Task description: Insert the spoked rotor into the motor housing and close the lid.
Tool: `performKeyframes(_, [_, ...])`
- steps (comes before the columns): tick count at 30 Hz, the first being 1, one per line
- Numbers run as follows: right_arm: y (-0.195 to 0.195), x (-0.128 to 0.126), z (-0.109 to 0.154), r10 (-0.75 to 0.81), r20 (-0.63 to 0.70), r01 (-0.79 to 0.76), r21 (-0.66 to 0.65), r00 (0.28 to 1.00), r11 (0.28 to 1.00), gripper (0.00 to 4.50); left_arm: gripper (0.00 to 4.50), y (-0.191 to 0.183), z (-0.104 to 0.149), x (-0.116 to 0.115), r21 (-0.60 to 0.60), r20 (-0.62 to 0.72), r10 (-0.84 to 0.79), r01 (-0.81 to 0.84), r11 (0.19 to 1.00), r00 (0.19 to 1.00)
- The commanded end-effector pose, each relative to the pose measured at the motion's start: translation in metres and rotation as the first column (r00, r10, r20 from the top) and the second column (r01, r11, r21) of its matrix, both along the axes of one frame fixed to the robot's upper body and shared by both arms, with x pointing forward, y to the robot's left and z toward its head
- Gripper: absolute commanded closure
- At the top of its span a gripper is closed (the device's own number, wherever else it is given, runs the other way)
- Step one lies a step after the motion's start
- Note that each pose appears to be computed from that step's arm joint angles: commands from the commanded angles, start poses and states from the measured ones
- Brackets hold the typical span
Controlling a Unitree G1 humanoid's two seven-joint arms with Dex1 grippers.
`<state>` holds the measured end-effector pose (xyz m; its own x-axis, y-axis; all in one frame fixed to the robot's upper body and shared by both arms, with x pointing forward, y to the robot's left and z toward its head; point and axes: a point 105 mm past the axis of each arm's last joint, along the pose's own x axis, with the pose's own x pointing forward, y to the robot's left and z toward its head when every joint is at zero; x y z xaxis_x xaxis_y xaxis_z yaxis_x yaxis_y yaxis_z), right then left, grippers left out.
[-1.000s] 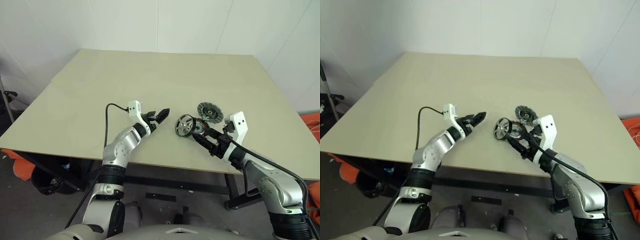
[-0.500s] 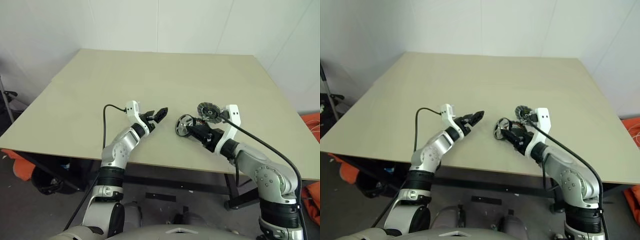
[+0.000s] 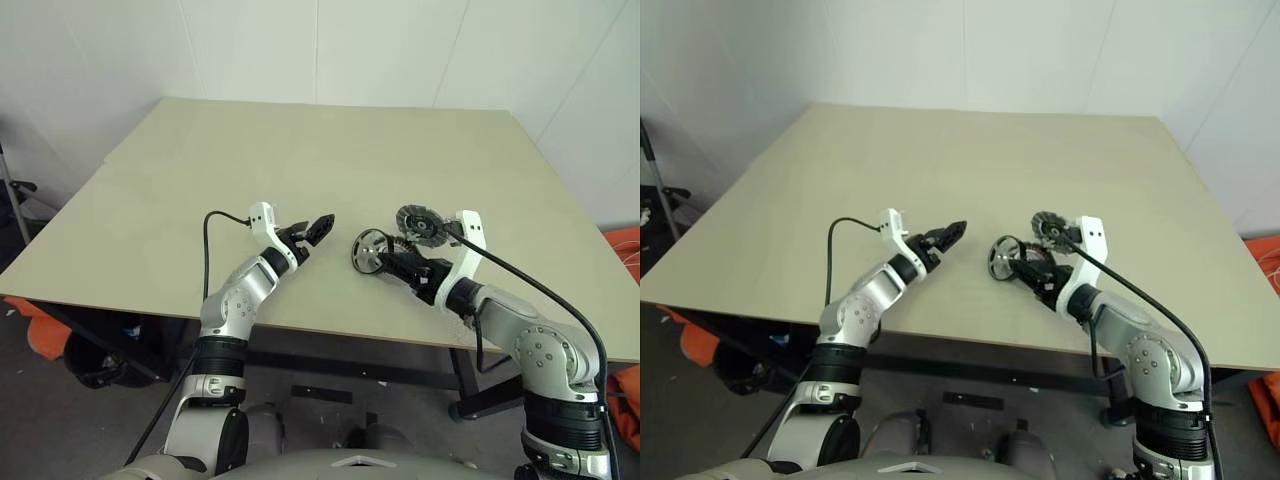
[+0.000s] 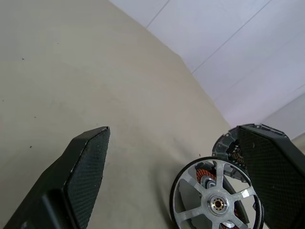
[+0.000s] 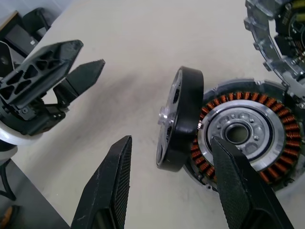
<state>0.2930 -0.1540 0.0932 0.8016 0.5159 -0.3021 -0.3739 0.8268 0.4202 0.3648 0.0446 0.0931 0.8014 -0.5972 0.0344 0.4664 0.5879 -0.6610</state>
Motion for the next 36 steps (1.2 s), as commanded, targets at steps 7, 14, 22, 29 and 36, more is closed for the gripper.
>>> performKeyframes(7, [-0.006,0.004,0.002,-0.024,0.027,0.024,-0.004,0.999,1.000,1.57,0.00,-0.001,0.021,0.001,-0.033,0.066,-0.003,0.006,0.999,0.998])
performKeyframes(14, [0.003,0.011,0.004,-0.016,0.033,0.015,0.023,0.999,1.000,1.57,0.00,0.000,0.022,0.001,-0.040,0.067,0.001,0.001,0.999,0.998])
performKeyframes(22, [0.006,0.017,0.006,-0.016,0.039,0.015,0.027,0.999,1.000,1.95,0.00,0.000,0.023,0.001,-0.044,0.070,0.002,0.001,0.999,0.998])
performKeyframes(29, [0.005,0.019,0.007,-0.023,0.046,0.023,0.021,0.999,1.000,4.22,0.00,0.001,0.026,0.002,-0.052,0.076,0.005,-0.001,0.999,0.997])
performKeyframes(36, [0.003,0.016,0.008,-0.057,0.007,0.056,0.137,0.998,0.989,4.22,0.00,0.000,0.026,0.002,-0.053,0.072,-0.001,0.004,0.999,0.997])
